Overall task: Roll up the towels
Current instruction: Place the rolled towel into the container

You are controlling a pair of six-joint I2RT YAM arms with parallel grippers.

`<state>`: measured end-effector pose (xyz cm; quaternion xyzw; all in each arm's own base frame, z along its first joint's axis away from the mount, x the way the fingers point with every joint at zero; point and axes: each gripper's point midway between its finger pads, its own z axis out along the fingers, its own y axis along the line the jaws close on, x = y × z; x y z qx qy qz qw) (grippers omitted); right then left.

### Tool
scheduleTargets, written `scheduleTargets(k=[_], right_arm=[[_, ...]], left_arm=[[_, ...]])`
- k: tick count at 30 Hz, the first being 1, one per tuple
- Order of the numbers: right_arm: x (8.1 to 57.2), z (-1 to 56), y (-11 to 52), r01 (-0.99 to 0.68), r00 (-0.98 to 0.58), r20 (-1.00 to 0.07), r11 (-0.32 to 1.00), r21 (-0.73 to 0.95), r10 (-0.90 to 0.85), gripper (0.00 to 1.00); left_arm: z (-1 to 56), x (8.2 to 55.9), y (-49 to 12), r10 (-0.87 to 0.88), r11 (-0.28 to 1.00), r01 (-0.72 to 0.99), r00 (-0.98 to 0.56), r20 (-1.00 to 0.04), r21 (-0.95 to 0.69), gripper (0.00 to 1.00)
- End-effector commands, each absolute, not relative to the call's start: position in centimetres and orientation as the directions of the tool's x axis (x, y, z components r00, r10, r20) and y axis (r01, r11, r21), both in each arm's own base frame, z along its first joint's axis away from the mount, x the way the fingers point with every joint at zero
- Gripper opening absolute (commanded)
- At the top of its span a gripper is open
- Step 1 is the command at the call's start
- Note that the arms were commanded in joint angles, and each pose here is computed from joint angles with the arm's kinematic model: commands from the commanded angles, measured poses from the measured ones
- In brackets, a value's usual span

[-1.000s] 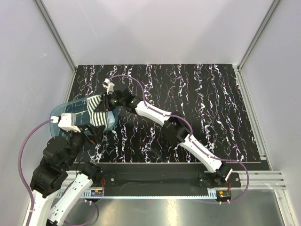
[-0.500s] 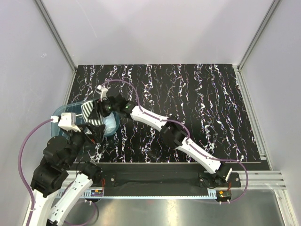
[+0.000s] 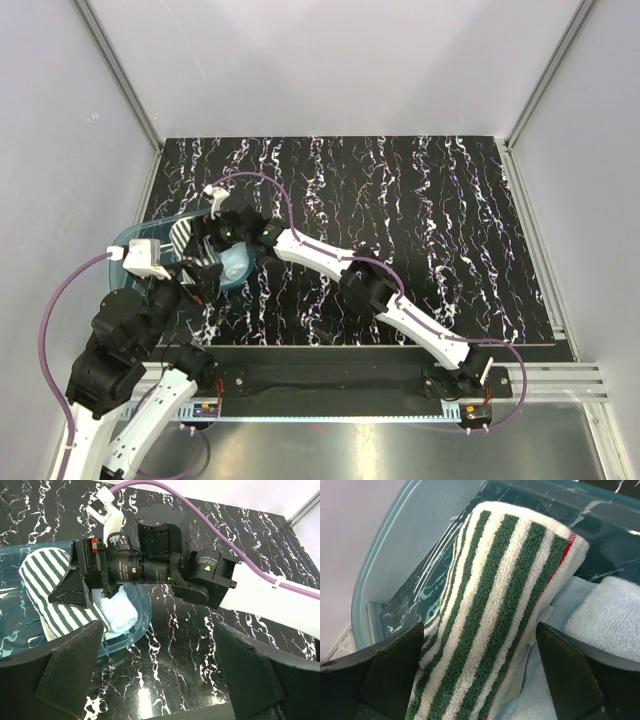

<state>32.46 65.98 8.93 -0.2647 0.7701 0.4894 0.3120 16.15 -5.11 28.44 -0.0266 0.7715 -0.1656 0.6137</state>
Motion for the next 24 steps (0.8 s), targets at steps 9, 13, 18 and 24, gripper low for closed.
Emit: scheduleTargets(k=[9,13,18,24], right_arm=[[34.7,18.6,63.9,-0.749,-0.562,-0.827,0.418,0.514,0.011,1.00],[34.2,20.4,63.5,-0.763,-0.552,-0.834,0.393,0.514,0.019,1.00],[33.9,24.1,62.2,-0.789,-0.499,-0.866,0.395,0.471,0.036,1.00],[35.1,26.3,57.2,-0.757,-0.448,-0.894,0.530,0.381,0.004,1.00]], left_arm=[[29.1,16.9,-5.6,-0.240,0.941,0.185,-0.221,-0.945,-0.282,0.99],[29.0,17.1,-5.7,-0.236,0.943,0.183,-0.228,-0.945,-0.279,0.99],[28.9,17.1,-5.5,-0.239,0.945,0.171,-0.227,-0.944,-0.280,0.99],[28.8,17.2,-5.2,-0.244,0.948,0.151,-0.225,-0.943,-0.281,0.99]])
